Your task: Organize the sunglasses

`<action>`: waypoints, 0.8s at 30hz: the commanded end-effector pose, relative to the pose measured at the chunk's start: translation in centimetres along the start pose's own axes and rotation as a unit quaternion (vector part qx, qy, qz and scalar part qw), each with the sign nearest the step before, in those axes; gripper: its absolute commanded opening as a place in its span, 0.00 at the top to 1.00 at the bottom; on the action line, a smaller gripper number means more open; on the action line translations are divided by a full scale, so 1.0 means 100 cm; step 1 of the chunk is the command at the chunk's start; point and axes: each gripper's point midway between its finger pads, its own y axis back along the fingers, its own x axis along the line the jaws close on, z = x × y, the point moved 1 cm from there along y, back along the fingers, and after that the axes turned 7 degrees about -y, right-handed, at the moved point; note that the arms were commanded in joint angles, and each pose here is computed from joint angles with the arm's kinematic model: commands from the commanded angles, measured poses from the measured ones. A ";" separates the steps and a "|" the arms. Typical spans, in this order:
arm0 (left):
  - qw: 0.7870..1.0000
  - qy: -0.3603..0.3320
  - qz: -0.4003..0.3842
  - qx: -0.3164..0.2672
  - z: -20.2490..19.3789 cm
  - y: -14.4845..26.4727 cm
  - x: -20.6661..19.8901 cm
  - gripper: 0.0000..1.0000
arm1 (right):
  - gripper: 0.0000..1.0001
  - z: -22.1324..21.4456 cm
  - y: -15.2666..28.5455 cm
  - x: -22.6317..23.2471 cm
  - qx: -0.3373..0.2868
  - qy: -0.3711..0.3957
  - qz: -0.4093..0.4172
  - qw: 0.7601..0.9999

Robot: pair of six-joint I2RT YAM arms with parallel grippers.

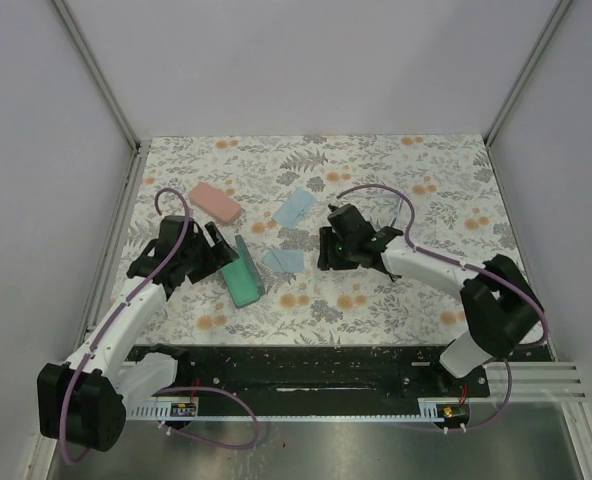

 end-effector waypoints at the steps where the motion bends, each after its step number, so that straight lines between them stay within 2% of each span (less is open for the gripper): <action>1: 0.997 0.013 -0.071 -0.007 0.004 0.005 -0.016 0.25 | 0.50 0.023 -0.018 0.027 -0.016 0.038 0.010 0.999; 10: 0.997 0.010 -0.074 -0.020 0.006 0.010 -0.011 0.27 | 0.53 0.026 -0.070 0.045 0.004 0.075 -0.030 0.997; 15: 0.997 0.007 -0.076 -0.021 0.008 0.009 -0.011 0.32 | 0.55 0.020 -0.094 0.050 0.021 0.097 -0.051 0.994; 22: 0.997 0.006 -0.081 -0.020 0.009 0.005 -0.013 0.35 | 0.65 0.013 -0.109 0.028 0.020 0.118 -0.124 0.985; 24: 0.996 0.005 -0.089 -0.018 0.009 0.004 -0.016 0.36 | 0.74 0.011 -0.111 0.024 0.021 0.121 -0.129 0.984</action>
